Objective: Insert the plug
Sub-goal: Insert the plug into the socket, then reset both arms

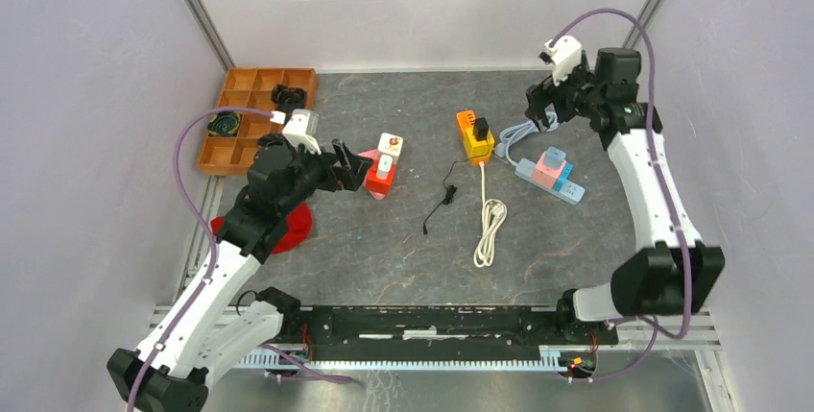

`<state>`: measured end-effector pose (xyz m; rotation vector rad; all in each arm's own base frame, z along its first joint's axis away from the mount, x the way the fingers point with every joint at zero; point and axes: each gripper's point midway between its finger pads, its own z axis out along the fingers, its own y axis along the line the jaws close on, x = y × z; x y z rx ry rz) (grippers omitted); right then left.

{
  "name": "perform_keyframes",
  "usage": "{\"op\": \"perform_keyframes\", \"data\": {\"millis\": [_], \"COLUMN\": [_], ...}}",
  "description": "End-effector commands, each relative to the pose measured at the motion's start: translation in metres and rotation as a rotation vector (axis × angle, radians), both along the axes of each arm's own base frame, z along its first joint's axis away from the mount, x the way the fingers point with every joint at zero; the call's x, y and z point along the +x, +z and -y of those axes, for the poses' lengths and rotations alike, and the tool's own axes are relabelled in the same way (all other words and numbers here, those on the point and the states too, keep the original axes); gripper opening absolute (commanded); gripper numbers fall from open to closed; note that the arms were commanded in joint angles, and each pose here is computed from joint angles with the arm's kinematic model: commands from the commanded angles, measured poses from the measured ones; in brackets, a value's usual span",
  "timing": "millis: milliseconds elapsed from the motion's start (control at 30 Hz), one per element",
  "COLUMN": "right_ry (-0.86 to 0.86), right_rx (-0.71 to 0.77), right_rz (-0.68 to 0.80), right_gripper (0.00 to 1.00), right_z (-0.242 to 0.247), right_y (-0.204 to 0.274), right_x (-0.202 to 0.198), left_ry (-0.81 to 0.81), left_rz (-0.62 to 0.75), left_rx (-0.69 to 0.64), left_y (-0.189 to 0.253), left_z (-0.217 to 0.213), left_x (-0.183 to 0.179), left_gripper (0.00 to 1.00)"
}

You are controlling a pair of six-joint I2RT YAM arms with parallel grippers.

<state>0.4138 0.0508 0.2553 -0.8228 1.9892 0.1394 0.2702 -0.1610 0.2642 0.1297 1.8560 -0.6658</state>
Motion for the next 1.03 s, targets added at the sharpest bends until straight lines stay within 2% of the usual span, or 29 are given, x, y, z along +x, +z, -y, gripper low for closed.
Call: {"op": "perform_keyframes", "data": {"millis": [0, 133, 333, 467, 1000], "right_ry": [-0.162, -0.096, -0.165, -0.159, -0.161], "right_rx": [0.307, 0.513, 0.517, 0.547, 0.597], "right_rz": [0.116, 0.033, -0.002, 0.037, 0.019], "right_gripper": [0.98, 0.98, 0.98, 0.98, 0.98], "right_z": [-0.013, -0.058, -0.062, -0.062, -0.065], "right_y": [0.057, 0.039, 0.003, 0.001, -0.005], "right_x": [-0.010, -0.044, -0.082, -0.101, -0.114], "left_ry": [0.086, 0.094, 0.110, 0.112, 0.187], "left_rz": [0.033, 0.082, 0.087, 0.088, 0.170], "left_rx": [-0.043, -0.045, -0.044, -0.057, -0.096], "left_y": [0.036, 0.050, 0.049, 0.045, 0.064], "left_z": [-0.008, -0.011, -0.013, -0.013, -0.028], "left_x": [0.010, 0.011, 0.014, 0.013, 0.011], "left_gripper": [1.00, 1.00, 1.00, 1.00, 1.00]}}
